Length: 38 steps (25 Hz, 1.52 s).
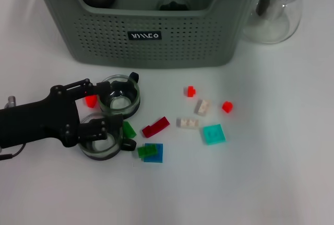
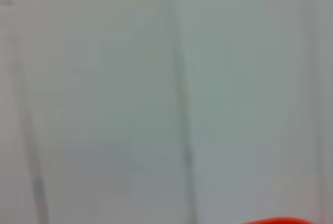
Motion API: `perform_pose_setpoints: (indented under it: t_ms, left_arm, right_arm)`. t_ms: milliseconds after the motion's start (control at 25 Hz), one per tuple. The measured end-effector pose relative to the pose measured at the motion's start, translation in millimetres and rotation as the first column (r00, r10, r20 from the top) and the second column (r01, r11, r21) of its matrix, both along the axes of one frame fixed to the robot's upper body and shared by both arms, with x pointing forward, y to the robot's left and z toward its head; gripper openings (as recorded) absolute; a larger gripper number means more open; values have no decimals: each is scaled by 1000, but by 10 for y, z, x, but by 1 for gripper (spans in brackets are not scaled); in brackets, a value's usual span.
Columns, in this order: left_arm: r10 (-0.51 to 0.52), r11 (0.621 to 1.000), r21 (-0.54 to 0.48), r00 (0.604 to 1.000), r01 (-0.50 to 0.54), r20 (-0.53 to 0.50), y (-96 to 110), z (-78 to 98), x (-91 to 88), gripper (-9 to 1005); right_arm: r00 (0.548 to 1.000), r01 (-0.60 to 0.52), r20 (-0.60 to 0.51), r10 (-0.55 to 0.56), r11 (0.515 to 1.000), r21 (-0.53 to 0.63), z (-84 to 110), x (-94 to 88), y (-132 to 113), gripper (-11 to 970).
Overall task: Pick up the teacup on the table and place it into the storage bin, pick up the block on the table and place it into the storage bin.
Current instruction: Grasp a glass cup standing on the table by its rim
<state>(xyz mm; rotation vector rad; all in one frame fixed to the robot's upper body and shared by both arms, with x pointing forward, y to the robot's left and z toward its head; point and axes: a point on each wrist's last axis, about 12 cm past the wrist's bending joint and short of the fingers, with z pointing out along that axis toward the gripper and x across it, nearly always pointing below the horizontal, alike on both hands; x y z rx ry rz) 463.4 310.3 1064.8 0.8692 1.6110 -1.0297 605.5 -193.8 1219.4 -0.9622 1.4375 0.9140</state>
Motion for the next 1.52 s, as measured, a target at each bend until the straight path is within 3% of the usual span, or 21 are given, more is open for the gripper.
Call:
perform_pose_setpoints:
  t_ms: [40, 200, 360, 520, 600, 680, 720, 800, 880, 920, 960, 1080, 1400, 1520]
  left_arm:
    - [2, 1000, 1, 1000, -2, 0, 5, -1, -1, 808]
    - [8, 1000, 4, 1000, -8, 0, 9, -4, 4, 807]
    - [7, 1000, 8, 1000, -7, -1, 0, -1, 25, 807]
    - [-1, 1000, 14, 1000, 1, -7, 11, 49, 82, 798]
    - [6, 999, 32, 999, -5, -47, 62, 132, 141, 788]
    - [13, 999, 45, 998, -10, -68, 88, 177, 170, 777]
    - [21, 992, 123, 989, -3, -145, 142, 380, 260, 772]
    - [7, 972, 234, 983, 36, -182, 110, 602, 320, 761]
    - [1, 956, 286, 980, 57, -198, 72, 695, 337, 750]
    - [-4, 917, 387, 972, 96, -233, -5, 834, 356, 745]
    - [0, 844, 515, 960, 151, -281, -142, 987, 380, 744]
    - [11, 743, 639, 950, 202, -313, -327, 1110, 384, 742]
    - [-10, 576, 771, 946, 272, -325, -815, 1168, 270, 743]
    - [-22, 560, 785, 952, 264, -304, -946, 1119, 270, 744]
  right_arm:
    - [1000, 0, 0, 0, 1000, 0, 0, 0, 0, 481]
    - [996, -69, 48, 70, 998, -15, -362, -436, -405, 485]
    - [997, -70, 25, 71, 997, -36, -777, -839, -753, 490]
    - [998, -54, 10, 55, 994, -91, -1088, -1123, -959, 650]
    - [999, -52, -16, 51, 993, -103, -1227, -1219, -996, 730]
    - [998, -49, -47, 44, 993, -110, -1337, -1270, -1013, 737]
    - [997, -47, -61, 41, 993, -111, -1381, -1285, -1017, 741]
    - [996, -36, -80, 28, 994, -105, -1429, -1294, -1029, 747]
    - [996, -22, -87, 14, 995, -94, -1441, -1288, -1050, 754]
    - [996, -16, -89, 8, 996, -91, -1442, -1286, -1060, 758]
    - [996, -12, -87, 4, 996, -87, -1437, -1279, -1065, 762]
    - [996, -3, -87, -4, 997, -82, -1421, -1259, -1077, 765]
    - [995, 17, -100, -24, 997, -77, -1381, -1181, -1108, 764]
    - [994, 13, -105, -20, 997, -73, -1376, -1157, -1105, 764]
